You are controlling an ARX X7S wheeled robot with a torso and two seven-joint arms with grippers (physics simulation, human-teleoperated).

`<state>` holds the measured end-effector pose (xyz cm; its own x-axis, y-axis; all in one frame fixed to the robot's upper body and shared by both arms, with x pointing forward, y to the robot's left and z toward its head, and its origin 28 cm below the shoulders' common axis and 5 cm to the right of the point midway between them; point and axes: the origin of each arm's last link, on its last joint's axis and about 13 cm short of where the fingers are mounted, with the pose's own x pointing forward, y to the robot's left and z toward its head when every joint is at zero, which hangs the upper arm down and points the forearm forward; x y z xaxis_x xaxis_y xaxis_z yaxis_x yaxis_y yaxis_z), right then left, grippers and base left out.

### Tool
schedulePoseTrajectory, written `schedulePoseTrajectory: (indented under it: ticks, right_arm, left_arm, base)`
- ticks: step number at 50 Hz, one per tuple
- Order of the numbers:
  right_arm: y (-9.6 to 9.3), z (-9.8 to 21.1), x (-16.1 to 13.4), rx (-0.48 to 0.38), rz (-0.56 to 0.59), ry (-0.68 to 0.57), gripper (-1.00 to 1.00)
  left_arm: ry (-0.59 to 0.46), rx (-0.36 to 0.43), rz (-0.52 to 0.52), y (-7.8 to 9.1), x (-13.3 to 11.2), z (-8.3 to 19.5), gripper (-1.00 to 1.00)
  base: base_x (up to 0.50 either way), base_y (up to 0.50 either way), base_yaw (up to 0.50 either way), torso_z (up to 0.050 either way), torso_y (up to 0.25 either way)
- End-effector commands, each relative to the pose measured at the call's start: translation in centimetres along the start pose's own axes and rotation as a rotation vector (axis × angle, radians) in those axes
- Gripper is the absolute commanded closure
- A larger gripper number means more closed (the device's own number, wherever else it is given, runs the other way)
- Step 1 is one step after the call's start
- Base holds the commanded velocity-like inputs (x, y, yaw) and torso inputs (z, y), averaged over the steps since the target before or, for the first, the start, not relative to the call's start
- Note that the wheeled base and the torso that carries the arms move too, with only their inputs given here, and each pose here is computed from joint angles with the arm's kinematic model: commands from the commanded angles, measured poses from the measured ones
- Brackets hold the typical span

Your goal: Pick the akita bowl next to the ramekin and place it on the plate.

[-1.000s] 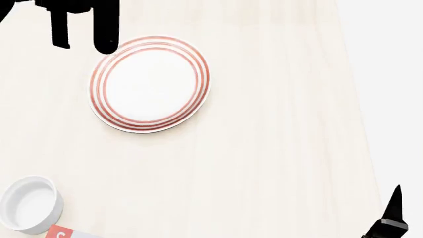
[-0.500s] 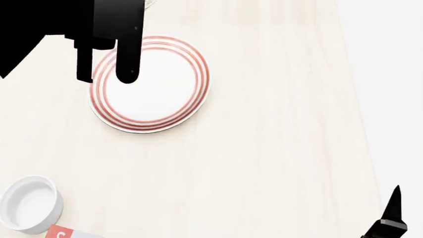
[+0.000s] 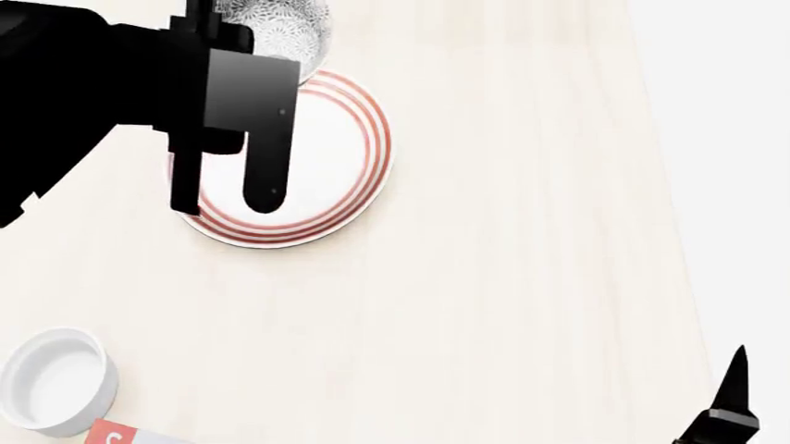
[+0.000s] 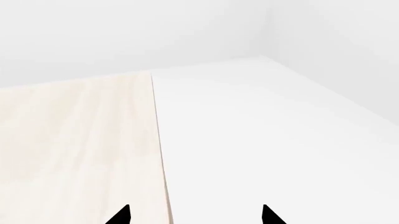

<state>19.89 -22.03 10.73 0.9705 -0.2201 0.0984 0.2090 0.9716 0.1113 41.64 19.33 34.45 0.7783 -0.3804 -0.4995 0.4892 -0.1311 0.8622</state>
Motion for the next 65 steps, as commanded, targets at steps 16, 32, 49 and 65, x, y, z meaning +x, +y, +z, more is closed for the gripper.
schedulePoseTrajectory:
  ticks: [16, 32, 49, 65]
  right_arm:
    - [-0.2, -0.1, 0.1, 0.002, -0.014, -0.014, -1.0]
    - [-0.3, -0.1, 0.0, 0.002, -0.014, -0.014, -1.0]
    - [-0.3, 0.0, 0.0, 0.002, -0.014, -0.014, -1.0]
    - [-0.2, 0.0, -0.1, -0.001, -0.014, -0.014, -1.0]
  left_arm:
    - [-0.088, -0.12, -0.042, -1.6, 1.0, 0.9, 1.0]
    - [-0.04, -0.135, -0.04, -1.6, 1.3, 0.0, 1.0]
    - [-0.012, -0.177, 0.015, -1.3, 1.8, -0.6, 1.0]
    - [-0.008, -0.218, -0.083, -1.7, 1.1, -0.1, 1.0]
  base:
    - [0.0, 0.0, 0.0, 0.0, 0.001]
    - [0.0, 0.0, 0.0, 0.0, 0.0]
    - [0.0, 0.0, 0.0, 0.001, 0.001]
    - [0.0, 0.0, 0.0, 0.0, 0.001]
